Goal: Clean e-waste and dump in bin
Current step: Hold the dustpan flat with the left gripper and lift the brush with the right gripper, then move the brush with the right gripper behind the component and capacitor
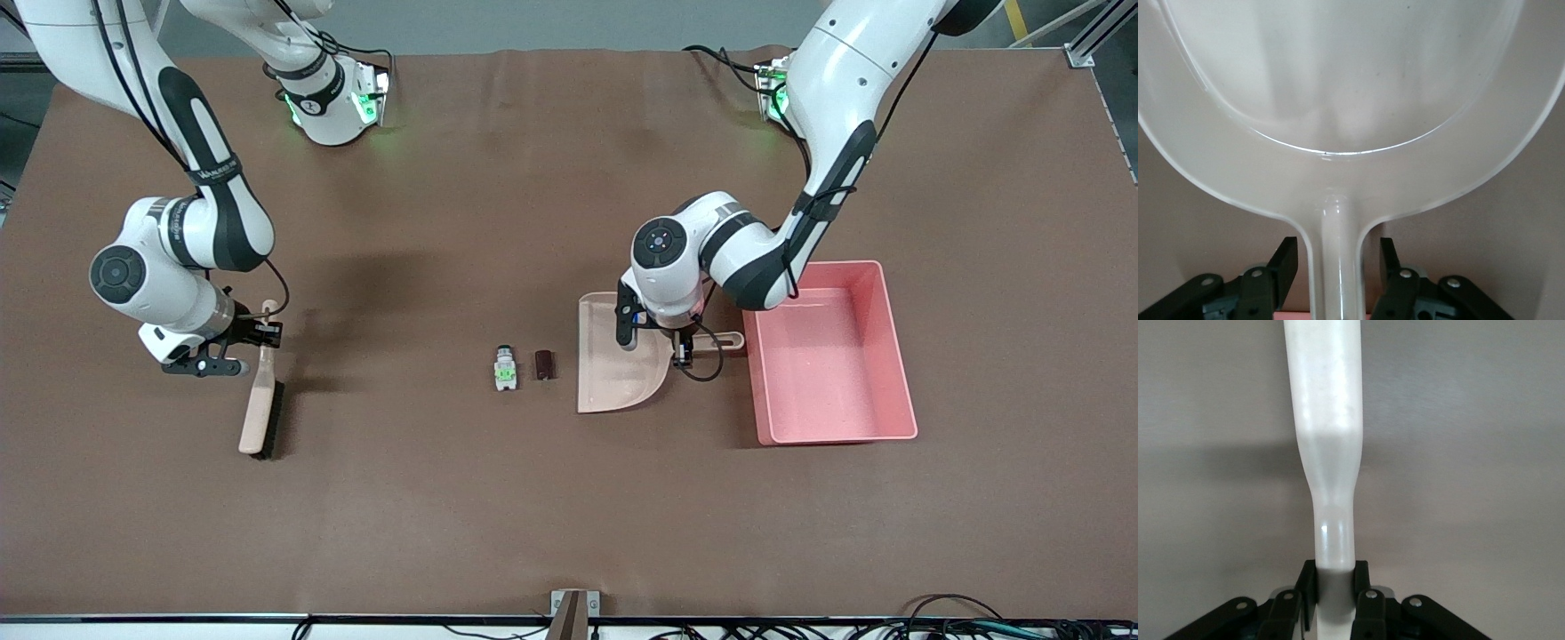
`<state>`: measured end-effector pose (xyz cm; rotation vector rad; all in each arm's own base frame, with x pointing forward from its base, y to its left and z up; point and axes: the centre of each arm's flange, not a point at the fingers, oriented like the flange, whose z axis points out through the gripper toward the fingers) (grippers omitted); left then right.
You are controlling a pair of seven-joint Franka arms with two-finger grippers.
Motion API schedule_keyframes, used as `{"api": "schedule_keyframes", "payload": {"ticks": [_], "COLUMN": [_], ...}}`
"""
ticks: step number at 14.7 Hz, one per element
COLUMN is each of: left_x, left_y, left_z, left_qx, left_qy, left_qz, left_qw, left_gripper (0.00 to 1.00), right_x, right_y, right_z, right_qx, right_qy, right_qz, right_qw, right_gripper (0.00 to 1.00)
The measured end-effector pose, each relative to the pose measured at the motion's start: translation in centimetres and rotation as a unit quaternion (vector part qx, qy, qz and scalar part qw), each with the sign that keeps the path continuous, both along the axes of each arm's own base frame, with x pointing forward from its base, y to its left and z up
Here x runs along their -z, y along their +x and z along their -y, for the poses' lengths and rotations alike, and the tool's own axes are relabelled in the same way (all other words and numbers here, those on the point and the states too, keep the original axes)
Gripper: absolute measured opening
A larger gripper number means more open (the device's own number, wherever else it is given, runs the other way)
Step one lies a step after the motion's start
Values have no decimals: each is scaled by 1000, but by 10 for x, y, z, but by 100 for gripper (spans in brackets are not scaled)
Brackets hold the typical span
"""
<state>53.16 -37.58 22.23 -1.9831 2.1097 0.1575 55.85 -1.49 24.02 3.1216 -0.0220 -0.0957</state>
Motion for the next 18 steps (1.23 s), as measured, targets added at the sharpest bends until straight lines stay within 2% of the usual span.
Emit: {"api": "schedule_keyframes", "payload": {"ticks": [5,7,11,15,18], "left_x": [0,0,1,1,1], "left_y": [0,0,0,0,0], "left_z": [0,0,0,1,1], "left_qx": [1,1,1,2,2], "left_qy": [1,1,1,1,1], "left_qz": [1,0,0,0,0], "left_qw": [1000,1000,1000,1000,1000], "left_gripper": [57,55,50,45,37], "right_x": [-3,-2,2,-1,-2], "right_y": [1,-4,-21,-48,-64], "right_z": [-62,-86,-143,-235,-271], "right_qx": [-9,9,34,41,37], "right_qy": [13,24,47,34,30], "right_qz": [3,-9,-51,-54,-51], "right_qw": [1000,1000,997,997,998], "right_gripper": [26,26,26,26,26]}}
